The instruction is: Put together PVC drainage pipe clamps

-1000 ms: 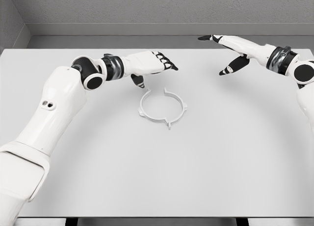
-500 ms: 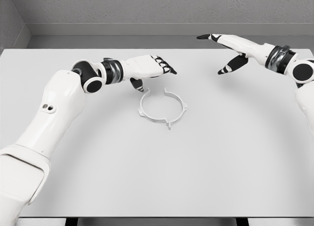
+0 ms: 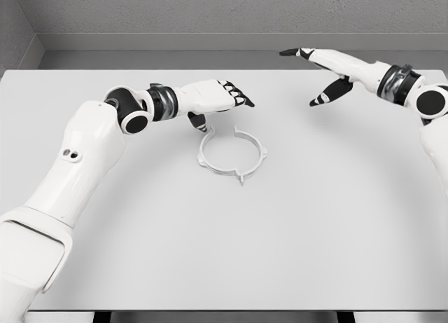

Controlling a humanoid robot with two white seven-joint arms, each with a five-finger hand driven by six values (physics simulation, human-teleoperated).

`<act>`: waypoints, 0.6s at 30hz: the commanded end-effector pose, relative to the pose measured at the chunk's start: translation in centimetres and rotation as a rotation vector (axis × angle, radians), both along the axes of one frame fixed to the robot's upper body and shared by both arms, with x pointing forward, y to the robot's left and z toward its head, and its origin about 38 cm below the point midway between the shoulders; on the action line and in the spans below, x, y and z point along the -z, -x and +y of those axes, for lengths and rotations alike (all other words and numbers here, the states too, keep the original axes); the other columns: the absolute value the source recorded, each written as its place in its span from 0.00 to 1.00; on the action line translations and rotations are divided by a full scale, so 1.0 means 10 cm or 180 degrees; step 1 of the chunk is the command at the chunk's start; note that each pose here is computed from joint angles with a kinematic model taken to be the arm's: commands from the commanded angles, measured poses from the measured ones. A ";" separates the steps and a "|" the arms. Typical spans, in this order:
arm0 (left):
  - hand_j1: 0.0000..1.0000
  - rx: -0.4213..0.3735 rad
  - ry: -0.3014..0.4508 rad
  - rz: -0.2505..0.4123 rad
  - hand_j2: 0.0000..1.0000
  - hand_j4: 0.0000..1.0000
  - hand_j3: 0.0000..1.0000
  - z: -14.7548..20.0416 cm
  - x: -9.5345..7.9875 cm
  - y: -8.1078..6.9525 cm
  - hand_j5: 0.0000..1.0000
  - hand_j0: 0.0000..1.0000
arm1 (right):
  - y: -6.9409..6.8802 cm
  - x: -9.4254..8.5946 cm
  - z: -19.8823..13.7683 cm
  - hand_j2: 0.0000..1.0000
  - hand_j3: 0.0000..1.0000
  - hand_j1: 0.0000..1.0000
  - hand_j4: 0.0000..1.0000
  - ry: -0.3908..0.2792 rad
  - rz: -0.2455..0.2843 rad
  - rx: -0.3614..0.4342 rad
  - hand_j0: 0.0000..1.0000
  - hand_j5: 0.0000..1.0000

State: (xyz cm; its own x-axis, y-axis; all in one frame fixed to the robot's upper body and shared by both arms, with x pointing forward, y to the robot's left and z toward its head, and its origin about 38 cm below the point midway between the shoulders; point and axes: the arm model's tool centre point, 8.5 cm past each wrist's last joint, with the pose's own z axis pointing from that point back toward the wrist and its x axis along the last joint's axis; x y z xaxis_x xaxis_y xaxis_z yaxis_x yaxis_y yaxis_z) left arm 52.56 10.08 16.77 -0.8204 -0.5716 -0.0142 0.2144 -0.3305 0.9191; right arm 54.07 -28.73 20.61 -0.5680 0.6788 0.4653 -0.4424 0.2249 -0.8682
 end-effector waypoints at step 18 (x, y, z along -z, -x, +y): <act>1.00 0.0004 0.0001 0.0052 1.00 1.00 1.00 -0.02 0.07 0.02 1.00 1.00 | 0.00 -0.01 -0.01 1.00 1.00 1.00 1.00 -0.0031 -0.0001 0.0013 1.00 1.00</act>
State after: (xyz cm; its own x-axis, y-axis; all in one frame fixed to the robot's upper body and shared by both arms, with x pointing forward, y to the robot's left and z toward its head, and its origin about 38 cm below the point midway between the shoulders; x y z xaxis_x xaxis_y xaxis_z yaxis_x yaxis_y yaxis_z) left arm 52.40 10.03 16.24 -0.8178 -0.5754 0.0037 0.2303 -0.3215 0.9185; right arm 54.06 -28.80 20.63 -0.5674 0.6797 0.4648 -0.4421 0.2247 -0.8683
